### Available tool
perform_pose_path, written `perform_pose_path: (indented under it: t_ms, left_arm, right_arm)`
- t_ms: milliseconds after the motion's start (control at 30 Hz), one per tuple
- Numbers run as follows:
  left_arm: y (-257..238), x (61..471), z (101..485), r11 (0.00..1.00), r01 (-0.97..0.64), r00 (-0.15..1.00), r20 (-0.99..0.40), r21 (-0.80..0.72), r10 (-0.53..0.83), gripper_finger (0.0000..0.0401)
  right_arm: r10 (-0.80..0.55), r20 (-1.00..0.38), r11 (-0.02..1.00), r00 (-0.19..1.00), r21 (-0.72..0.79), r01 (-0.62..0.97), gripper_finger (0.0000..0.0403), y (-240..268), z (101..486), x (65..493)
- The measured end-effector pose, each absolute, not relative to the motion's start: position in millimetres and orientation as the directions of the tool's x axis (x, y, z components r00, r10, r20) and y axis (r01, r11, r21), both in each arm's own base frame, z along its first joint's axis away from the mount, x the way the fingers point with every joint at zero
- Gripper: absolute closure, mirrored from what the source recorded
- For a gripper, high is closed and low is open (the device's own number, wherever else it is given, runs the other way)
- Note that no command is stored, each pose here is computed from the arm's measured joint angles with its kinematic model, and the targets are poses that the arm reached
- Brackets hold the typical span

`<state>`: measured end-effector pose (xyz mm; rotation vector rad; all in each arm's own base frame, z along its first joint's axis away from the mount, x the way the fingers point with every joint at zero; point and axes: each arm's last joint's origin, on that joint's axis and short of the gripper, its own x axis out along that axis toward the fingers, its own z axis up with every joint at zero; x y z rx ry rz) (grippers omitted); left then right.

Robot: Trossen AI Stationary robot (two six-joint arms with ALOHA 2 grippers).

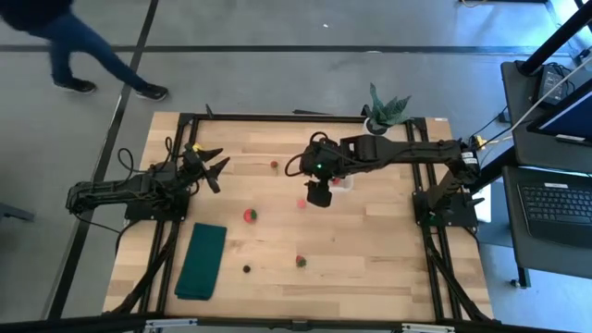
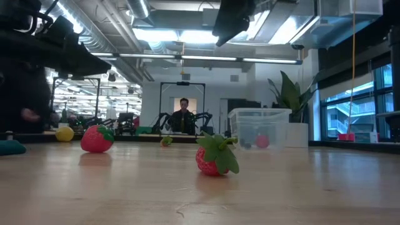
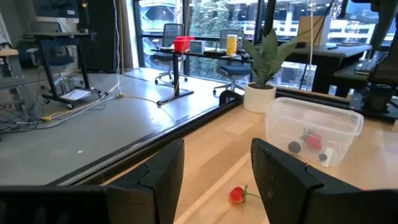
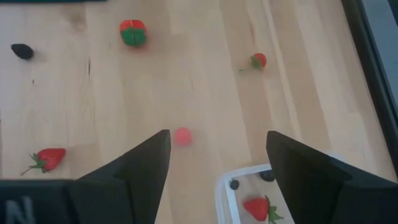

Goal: Pick and placing Produce into tupperware
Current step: Put the red tomato into the transparent container

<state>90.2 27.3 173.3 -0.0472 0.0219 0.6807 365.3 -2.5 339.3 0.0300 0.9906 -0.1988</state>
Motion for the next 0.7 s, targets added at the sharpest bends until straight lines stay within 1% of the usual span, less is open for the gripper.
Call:
perform_pose_path:
  t_ms: [100, 200, 400, 500, 600, 700]
  left_arm:
    - [26, 91, 173, 0.807, -0.589, 0.808, -0.035, -0.040, 0.588, 0.0209]
    - [24, 92, 173, 0.848, -0.527, 0.850, -0.036, -0.061, 0.526, 0.0182]
    - [18, 95, 176, 0.943, -0.322, 0.946, -0.014, -0.077, 0.322, 0.0117]
    - [16, 96, 178, 0.972, -0.221, 0.975, 0.009, -0.083, 0.222, 0.0091]
    - [15, 96, 179, 0.975, -0.191, 0.981, 0.014, -0.116, 0.194, 0.0068]
    - [15, 96, 179, 0.970, -0.190, 0.981, 0.013, -0.151, 0.194, 0.0048]
  right_arm:
    - [-0.154, -0.841, 0.982, 0.519, -0.071, 0.176, 0.0136, -3, 338, 364]
    - [-0.153, -0.849, 0.984, 0.507, -0.085, 0.155, 0.0136, -1, 338, 363]
    - [-0.146, -0.861, 0.986, 0.487, -0.088, 0.140, 0.0136, 7, 336, 360]
    - [-0.198, -0.861, 0.977, 0.469, -0.137, 0.161, 0.0136, 14, 335, 358]
    - [-0.269, -0.857, 0.960, 0.439, -0.206, 0.188, 0.0136, 19, 322, 358]
    - [-0.302, -0.869, 0.949, 0.392, -0.234, 0.213, 0.0136, 22, 301, 354]
